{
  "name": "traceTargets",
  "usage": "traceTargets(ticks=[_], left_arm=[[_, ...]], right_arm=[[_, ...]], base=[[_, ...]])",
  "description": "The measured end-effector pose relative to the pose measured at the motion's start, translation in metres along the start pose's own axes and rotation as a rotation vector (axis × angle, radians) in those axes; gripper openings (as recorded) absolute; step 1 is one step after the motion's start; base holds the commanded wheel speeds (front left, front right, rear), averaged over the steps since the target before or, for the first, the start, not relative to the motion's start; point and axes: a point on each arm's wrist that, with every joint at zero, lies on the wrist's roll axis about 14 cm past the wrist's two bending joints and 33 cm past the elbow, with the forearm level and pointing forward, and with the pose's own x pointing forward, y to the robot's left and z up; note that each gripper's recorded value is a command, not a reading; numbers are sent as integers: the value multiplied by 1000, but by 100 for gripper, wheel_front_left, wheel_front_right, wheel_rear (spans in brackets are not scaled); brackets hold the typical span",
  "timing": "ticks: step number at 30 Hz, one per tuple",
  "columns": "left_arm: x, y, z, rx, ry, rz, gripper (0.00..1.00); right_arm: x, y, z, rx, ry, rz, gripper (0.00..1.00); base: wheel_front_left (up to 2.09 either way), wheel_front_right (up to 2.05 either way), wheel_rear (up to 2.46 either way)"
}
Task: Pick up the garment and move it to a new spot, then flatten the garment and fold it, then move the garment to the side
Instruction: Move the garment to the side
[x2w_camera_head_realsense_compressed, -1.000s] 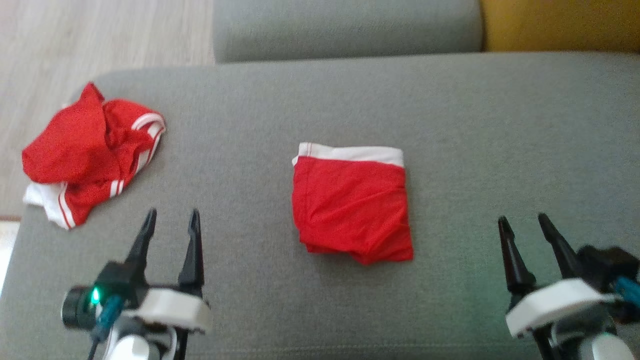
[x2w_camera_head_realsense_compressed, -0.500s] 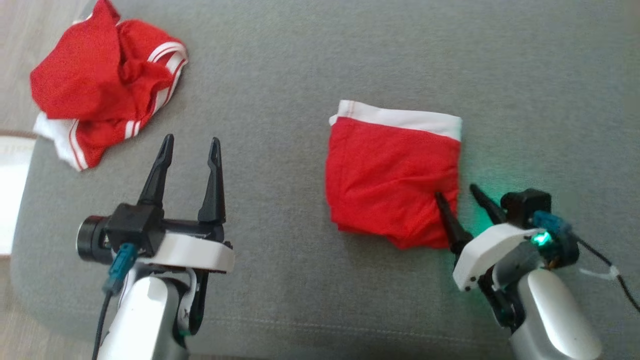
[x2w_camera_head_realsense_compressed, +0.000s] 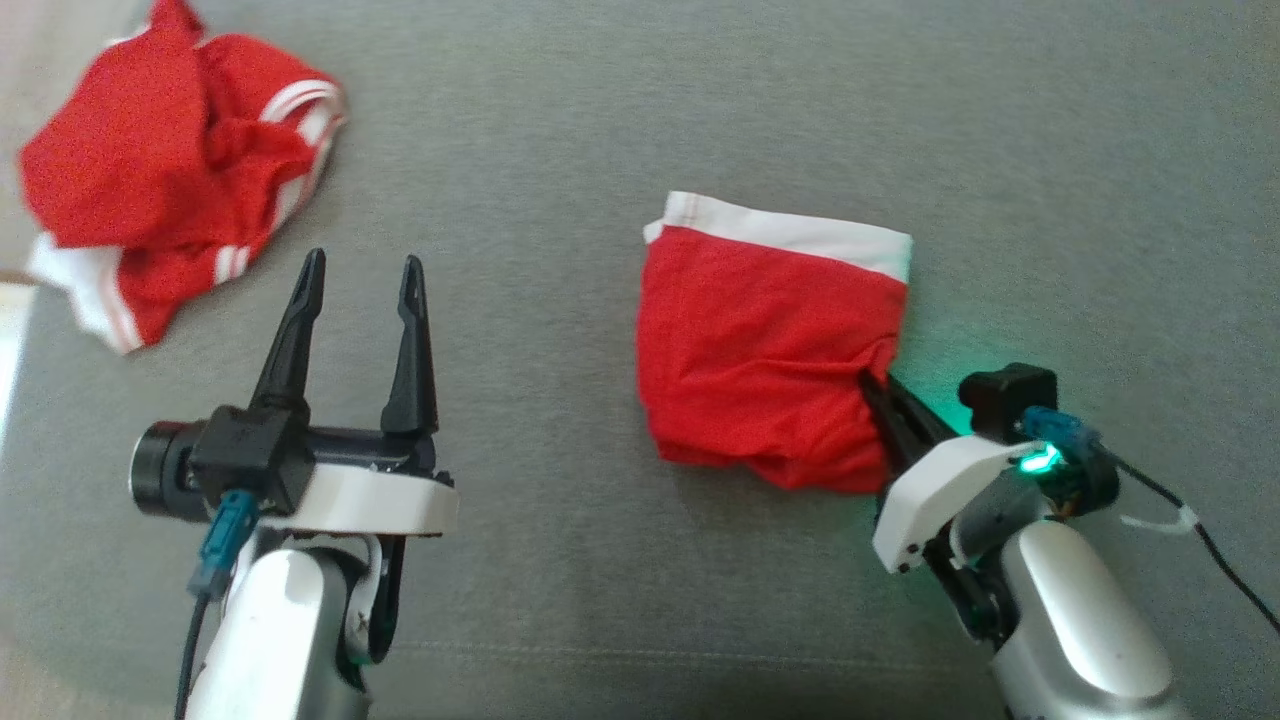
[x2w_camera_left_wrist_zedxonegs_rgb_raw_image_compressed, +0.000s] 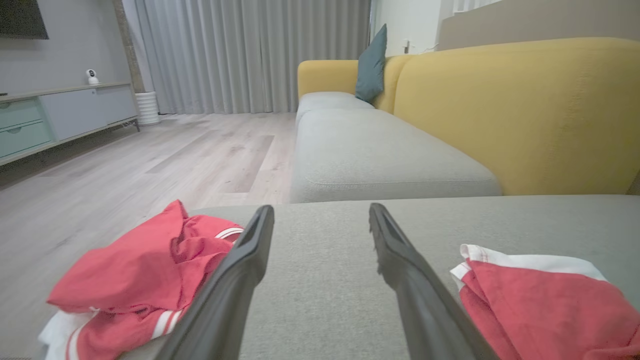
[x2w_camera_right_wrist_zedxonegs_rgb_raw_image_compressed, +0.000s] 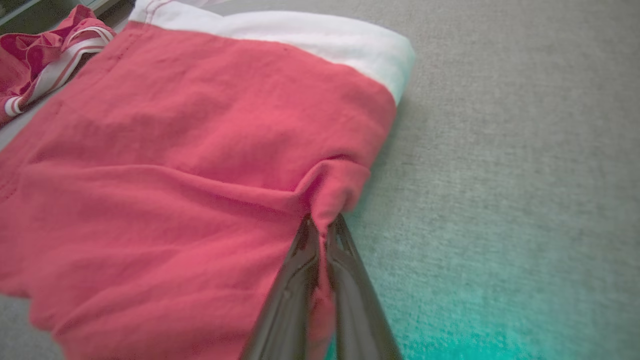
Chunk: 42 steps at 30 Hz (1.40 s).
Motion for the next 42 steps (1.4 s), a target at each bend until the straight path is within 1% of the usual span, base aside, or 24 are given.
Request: traceTargets(ticks=[6, 7, 9, 12, 18, 22, 26, 29, 31, 32, 37, 42], left_arm=[[16, -37, -6, -37, -8, -110, 100], [22, -52, -9, -47, -11, -154, 100], [29, -66, -11, -59, -16, -195, 100], [37, -90, -16, -69, -20, -270, 100], [56, -140, -25, -92, -30, -432, 100], [63, -166, -38, -118, -13, -511, 100], [68, -180, -54, -134, 15, -549, 100], [71, -188, -64, -143, 29, -575, 100], [73, -191, -70, -149, 35, -583, 100], [73, -191, -70, -149, 35, -583, 100], [77, -194, -81, -159, 48, -590, 100], [81, -196, -85, -167, 44, -593, 100]], right_arm=[[-14, -14, -3, -5, -23, -38, 0], [-18, -23, 0, -15, -30, -59, 0], [-22, -36, 5, -29, -44, -83, 0], [-32, -63, 14, -45, -69, -140, 0], [-55, -122, 16, -67, -70, -274, 0], [-75, -172, 13, -105, -42, -385, 0], [-104, -231, 31, -161, -47, -523, 0], [-119, -260, 47, -205, -52, -592, 0], [-125, -273, 55, -221, -56, -622, 0], [-125, -273, 55, -221, -56, -622, 0], [-140, -295, 63, -263, -35, -678, 0], [-150, -311, 77, -267, -44, -729, 0]], base=[[0, 0, 0], [0, 0, 0], [0, 0, 0], [0, 0, 0], [0, 0, 0], [0, 0, 0], [0, 0, 0], [0, 0, 0], [0, 0, 0], [0, 0, 0], [0, 0, 0], [0, 0, 0]])
